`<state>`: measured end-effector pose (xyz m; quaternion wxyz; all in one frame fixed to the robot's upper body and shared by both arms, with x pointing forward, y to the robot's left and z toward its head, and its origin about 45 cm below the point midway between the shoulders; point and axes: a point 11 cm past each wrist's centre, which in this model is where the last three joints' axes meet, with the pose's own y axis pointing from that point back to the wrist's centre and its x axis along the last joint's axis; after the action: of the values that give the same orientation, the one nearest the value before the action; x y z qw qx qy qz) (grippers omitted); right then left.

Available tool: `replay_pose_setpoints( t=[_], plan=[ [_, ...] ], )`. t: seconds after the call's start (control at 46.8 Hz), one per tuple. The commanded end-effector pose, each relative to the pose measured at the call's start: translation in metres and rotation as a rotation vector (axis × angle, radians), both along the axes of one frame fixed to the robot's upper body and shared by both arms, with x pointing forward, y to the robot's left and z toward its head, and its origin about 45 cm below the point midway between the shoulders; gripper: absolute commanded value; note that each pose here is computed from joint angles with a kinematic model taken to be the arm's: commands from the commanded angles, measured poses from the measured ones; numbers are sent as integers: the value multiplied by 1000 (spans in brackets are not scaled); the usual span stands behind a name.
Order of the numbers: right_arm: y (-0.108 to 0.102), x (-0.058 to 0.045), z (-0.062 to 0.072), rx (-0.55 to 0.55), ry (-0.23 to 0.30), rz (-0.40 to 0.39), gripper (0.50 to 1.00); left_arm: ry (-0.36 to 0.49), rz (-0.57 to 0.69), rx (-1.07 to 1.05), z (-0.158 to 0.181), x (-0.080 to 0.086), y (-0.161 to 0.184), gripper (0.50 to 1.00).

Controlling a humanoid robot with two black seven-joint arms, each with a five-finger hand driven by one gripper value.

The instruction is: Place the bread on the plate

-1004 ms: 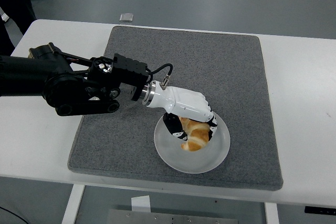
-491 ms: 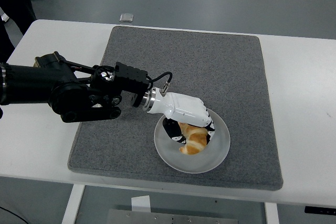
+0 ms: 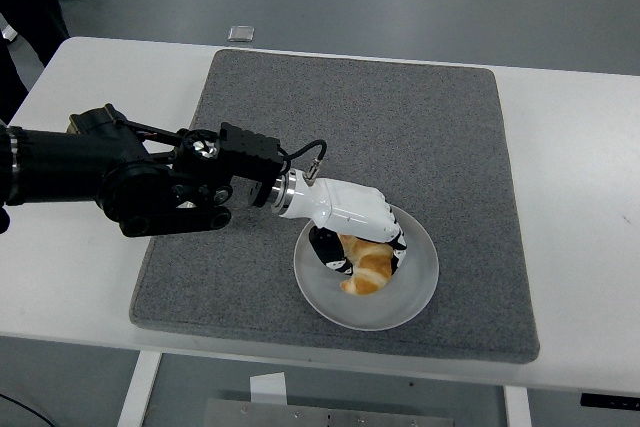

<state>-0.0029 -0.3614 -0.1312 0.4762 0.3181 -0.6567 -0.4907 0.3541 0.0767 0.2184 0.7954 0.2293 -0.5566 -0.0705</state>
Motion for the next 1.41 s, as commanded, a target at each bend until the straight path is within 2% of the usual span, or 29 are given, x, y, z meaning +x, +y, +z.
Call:
replay_pose_setpoints(
  t=[0.0, 0.321, 0.427, 0.491, 0.577, 0.641, 0.748, 0.791, 1.09, 1.389],
  plan=[
    [0, 0, 0, 0, 0, -1, 952, -4, 2, -5, 1, 0, 0, 500],
    [0, 1, 0, 0, -1, -1, 954, -15, 3, -24, 2, 1, -2, 500],
    [0, 0, 0, 0, 0, -1, 952, -18, 6, -35, 3, 1, -2, 651],
    [0, 0, 0, 0, 1, 0, 952, -16, 9, -39, 4, 1, -2, 718],
    [0, 0, 0, 0, 1, 1, 952, -9, 13, -41, 2, 0, -2, 775],
    [0, 1, 0, 0, -1, -1, 954, -3, 12, -44, 2, -1, -3, 865],
    [0, 1, 0, 0, -1, 1, 952, 2, 12, -46, 0, -2, -3, 898],
    [0, 1, 0, 1, -1, 1, 952, 2, 13, -47, 0, -2, -2, 932],
    [0, 1, 0, 0, -1, 1, 952, 6, 21, -66, 5, -1, -5, 988],
    [0, 0, 0, 0, 0, -1, 952, -11, 18, -139, 36, 4, -16, 994]
  ],
)
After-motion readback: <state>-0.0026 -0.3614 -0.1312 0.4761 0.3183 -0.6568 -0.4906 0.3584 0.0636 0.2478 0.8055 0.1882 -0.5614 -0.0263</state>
